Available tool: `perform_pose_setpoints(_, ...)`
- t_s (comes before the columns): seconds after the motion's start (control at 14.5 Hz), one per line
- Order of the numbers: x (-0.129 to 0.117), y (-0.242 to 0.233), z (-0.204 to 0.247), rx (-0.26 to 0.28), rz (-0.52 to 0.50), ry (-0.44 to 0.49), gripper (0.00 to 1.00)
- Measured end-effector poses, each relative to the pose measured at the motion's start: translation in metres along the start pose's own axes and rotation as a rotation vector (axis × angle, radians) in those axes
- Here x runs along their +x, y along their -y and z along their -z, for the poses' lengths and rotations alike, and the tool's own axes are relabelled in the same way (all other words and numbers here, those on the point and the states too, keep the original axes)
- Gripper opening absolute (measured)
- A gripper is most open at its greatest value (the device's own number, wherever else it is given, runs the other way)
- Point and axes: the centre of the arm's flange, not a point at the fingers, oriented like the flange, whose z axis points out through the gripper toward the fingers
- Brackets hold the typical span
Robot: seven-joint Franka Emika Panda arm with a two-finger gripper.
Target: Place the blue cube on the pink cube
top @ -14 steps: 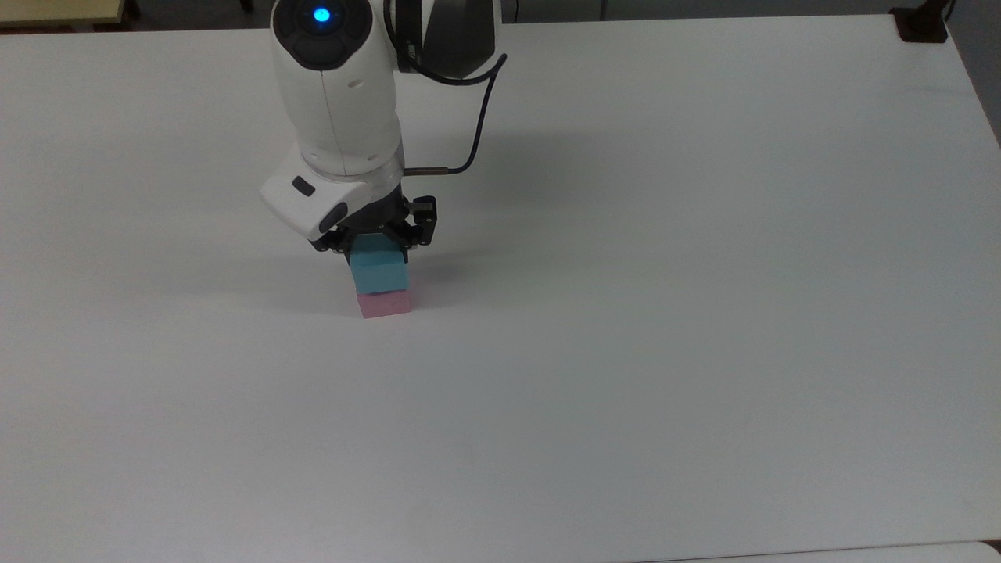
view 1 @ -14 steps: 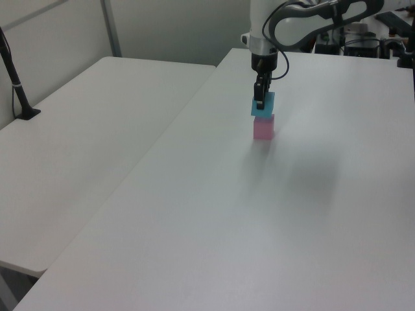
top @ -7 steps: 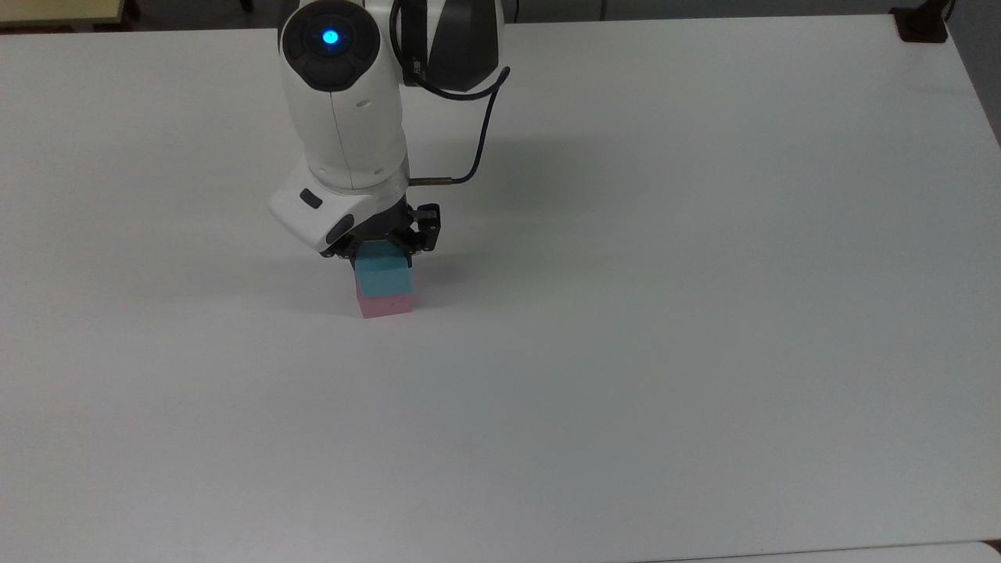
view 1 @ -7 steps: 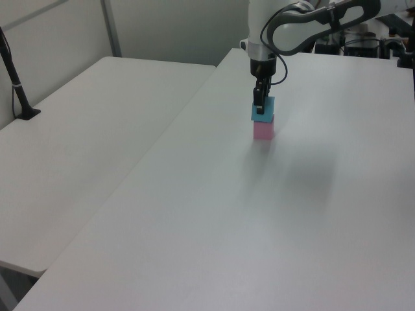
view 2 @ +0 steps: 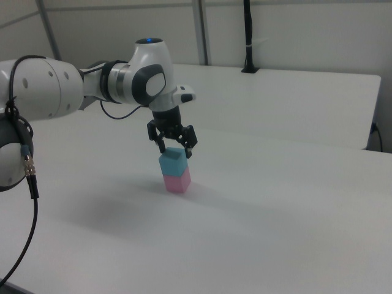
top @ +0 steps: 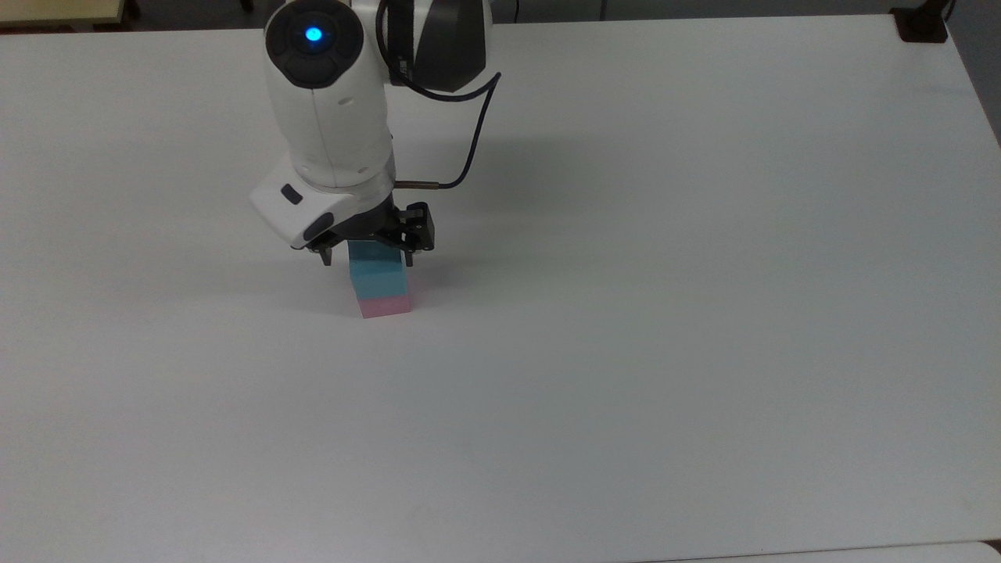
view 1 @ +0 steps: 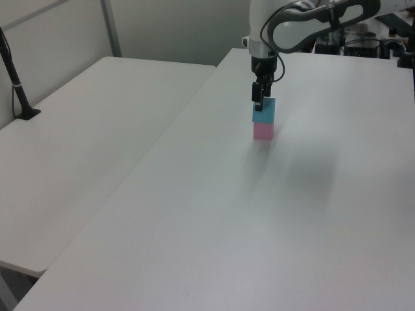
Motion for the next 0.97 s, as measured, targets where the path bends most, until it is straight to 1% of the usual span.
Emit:
perform_pose_setpoints(0.21,-0.002,-0.02,0.04,0.012,-0.065,-0.059,1.0)
perform_pose_setpoints(0.35,-0.015,-0.032,0.079,0.03,-0.141,-0.059,1.0)
perform_pose_setpoints(0.55,-0.05,-0.038,0.142,0.032,-0.236,-0.019,1.0)
perform_pose_setpoints(0.76,-0.087,-0.033,0.203,0.017,-0.31,-0.021,1.0)
perform_pose_setpoints(0.9,-0.104,-0.035,0.225,0.01,-0.341,-0.022,1.0)
perform_pose_setpoints(0.97,-0.117,-0.038,0.239,0.012,-0.358,-0.028,1.0)
